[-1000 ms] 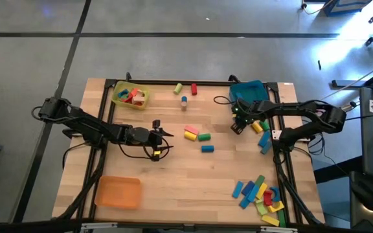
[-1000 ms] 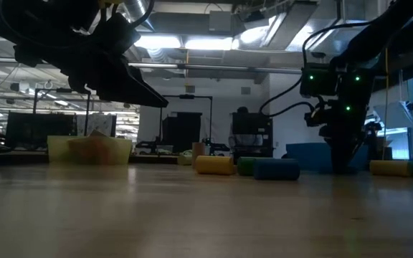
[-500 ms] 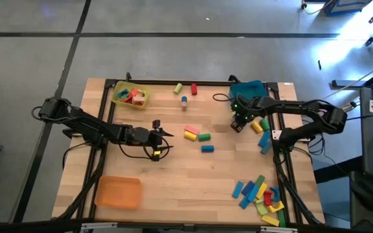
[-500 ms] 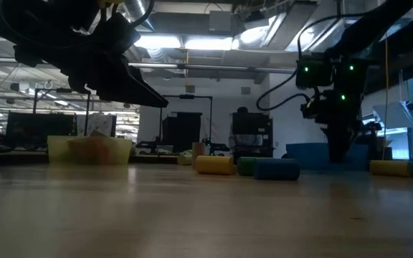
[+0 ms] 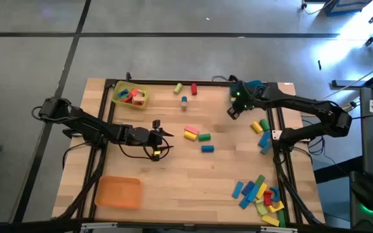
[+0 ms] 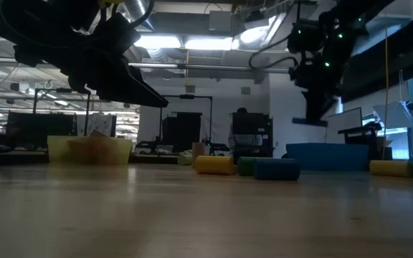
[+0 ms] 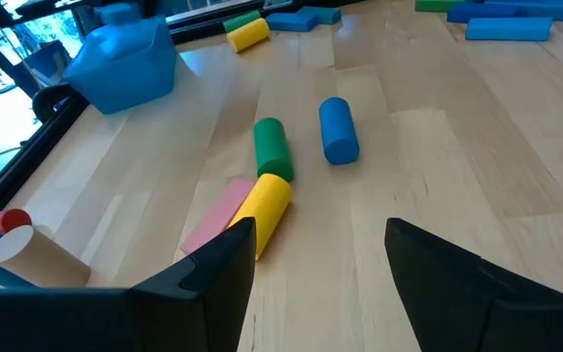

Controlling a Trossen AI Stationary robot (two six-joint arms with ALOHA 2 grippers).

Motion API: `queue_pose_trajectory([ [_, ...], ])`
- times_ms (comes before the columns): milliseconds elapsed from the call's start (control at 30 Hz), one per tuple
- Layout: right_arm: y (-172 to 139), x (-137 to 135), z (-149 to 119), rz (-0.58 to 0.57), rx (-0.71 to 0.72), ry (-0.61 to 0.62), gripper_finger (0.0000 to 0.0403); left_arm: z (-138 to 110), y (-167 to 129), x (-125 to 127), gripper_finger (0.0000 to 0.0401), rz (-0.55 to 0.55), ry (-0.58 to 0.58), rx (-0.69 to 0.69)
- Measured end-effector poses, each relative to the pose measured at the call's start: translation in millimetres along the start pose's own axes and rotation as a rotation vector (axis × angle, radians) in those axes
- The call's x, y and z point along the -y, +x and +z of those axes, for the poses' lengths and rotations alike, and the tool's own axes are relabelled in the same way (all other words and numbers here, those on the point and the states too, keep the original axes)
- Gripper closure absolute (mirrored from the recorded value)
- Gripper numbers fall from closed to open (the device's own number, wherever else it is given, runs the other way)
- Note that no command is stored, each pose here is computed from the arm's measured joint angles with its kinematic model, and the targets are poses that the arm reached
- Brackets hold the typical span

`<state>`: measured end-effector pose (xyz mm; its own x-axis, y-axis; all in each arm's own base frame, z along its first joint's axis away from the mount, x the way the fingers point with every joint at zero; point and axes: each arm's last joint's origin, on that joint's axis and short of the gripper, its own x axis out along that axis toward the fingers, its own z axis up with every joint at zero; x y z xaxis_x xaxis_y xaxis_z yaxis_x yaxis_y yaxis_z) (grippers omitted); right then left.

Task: Sort blocks by size
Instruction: Put the blue rectangular block into the blue bin, then put the yellow cylindrical block into the light orange bin

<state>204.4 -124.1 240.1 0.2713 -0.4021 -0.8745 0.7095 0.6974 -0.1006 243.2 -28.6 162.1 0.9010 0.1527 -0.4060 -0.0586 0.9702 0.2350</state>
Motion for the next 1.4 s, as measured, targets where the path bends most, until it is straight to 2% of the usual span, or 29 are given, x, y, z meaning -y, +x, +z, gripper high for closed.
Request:
queue_pose_trajectory([
  [200, 6.4, 28.5, 15.3, -0.078, 0.104, 0.143, 0.0291, 0.0, 0.0, 0.0, 0.0190, 0.000, -0.001, 0.000],
  [433, 30.9, 60.3, 19.4, -0.099, 0.057, 0.277, 0.0290, 0.1, 0.0, 0.0, 0.0190, 0.000, -0.003, 0.000],
  [633, 55.8, 69.4, 18.3, -0.121, -0.019, 0.329, 0.0290, 0.0, 0.0, 0.0, 0.0190, 0.000, -0.002, 0.000],
  [933, 78.4, 68.3, 16.4, -0.161, -0.080, 0.329, 0.0288, -0.1, 0.0, 0.0, 0.0190, 0.000, -0.003, 0.000],
  [1033, 80.4, 67.7, 18.5, -0.137, -0.064, 0.353, 0.0272, 0.0, 0.0, 0.0, 0.0190, 0.000, -0.003, 0.000],
  [1233, 79.5, 67.3, 17.2, -0.127, -0.083, 0.343, 0.0203, 0.0, 0.0, 0.0, 0.0190, 0.000, -0.003, 0.000],
  [1400, 55.5, 63.1, 21.5, -0.125, -0.123, 0.290, 0.0167, 0.0, 0.0, 0.0, 0.0190, 0.000, -0.003, 0.000],
])
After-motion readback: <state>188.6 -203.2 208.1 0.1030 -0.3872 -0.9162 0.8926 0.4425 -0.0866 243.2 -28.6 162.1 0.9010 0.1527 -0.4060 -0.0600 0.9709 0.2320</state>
